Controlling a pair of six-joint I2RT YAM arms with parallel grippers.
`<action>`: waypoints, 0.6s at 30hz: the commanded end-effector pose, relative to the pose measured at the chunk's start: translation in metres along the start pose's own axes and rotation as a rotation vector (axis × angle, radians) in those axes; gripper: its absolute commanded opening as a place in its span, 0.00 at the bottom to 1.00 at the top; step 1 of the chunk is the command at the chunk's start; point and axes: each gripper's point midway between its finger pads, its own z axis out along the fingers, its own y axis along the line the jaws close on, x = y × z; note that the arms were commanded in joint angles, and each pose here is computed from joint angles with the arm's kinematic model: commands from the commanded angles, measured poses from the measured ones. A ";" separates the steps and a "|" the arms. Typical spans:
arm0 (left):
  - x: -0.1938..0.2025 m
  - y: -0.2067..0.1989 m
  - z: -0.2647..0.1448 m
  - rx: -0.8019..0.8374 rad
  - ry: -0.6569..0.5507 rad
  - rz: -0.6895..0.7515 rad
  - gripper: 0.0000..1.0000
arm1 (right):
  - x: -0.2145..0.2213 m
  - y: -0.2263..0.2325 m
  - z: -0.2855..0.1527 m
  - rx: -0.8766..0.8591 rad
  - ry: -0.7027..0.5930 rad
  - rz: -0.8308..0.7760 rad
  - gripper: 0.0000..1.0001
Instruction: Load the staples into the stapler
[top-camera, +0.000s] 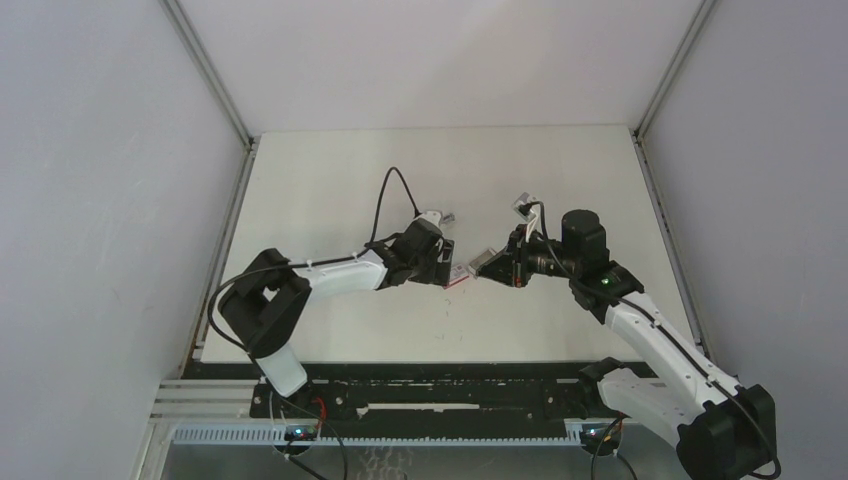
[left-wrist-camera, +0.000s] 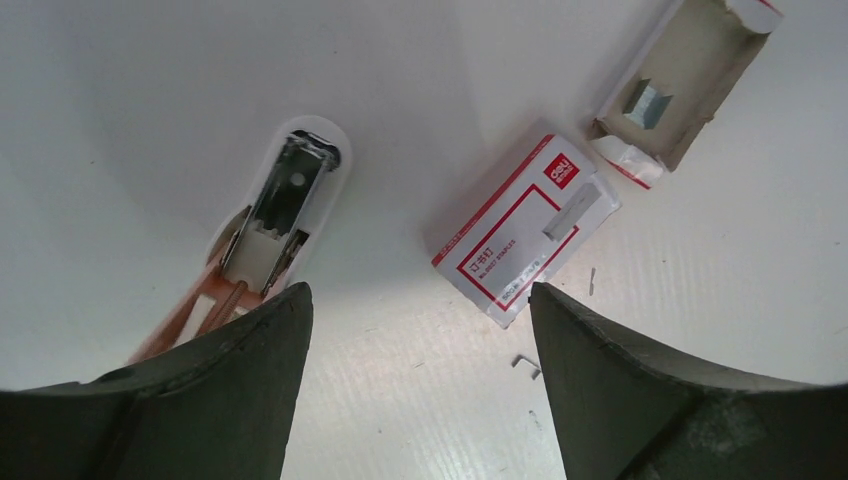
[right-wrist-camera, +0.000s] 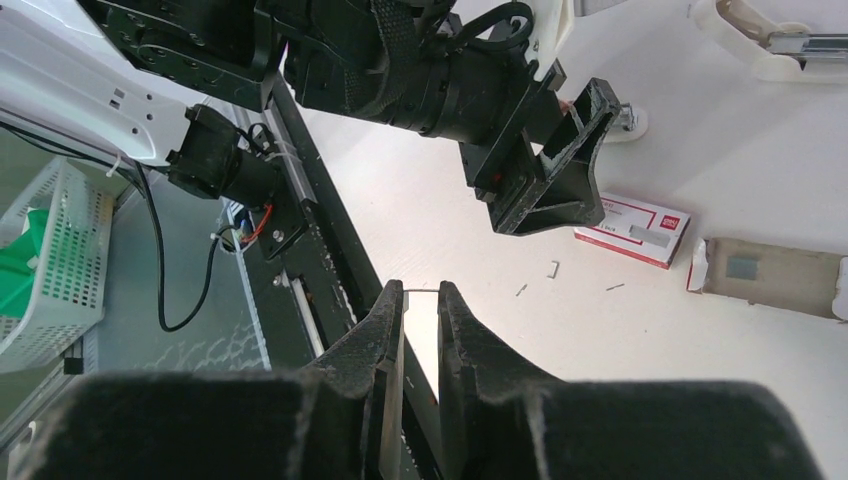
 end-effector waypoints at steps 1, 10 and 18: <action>-0.021 -0.002 -0.003 -0.028 -0.054 0.032 0.84 | -0.011 0.005 0.001 -0.025 -0.035 -0.025 0.09; -0.020 0.011 -0.004 -0.084 -0.070 0.048 0.85 | -0.009 0.000 0.003 -0.014 -0.036 -0.018 0.09; -0.015 0.012 -0.016 -0.045 -0.111 0.053 0.85 | -0.004 -0.005 0.007 -0.010 -0.033 -0.005 0.09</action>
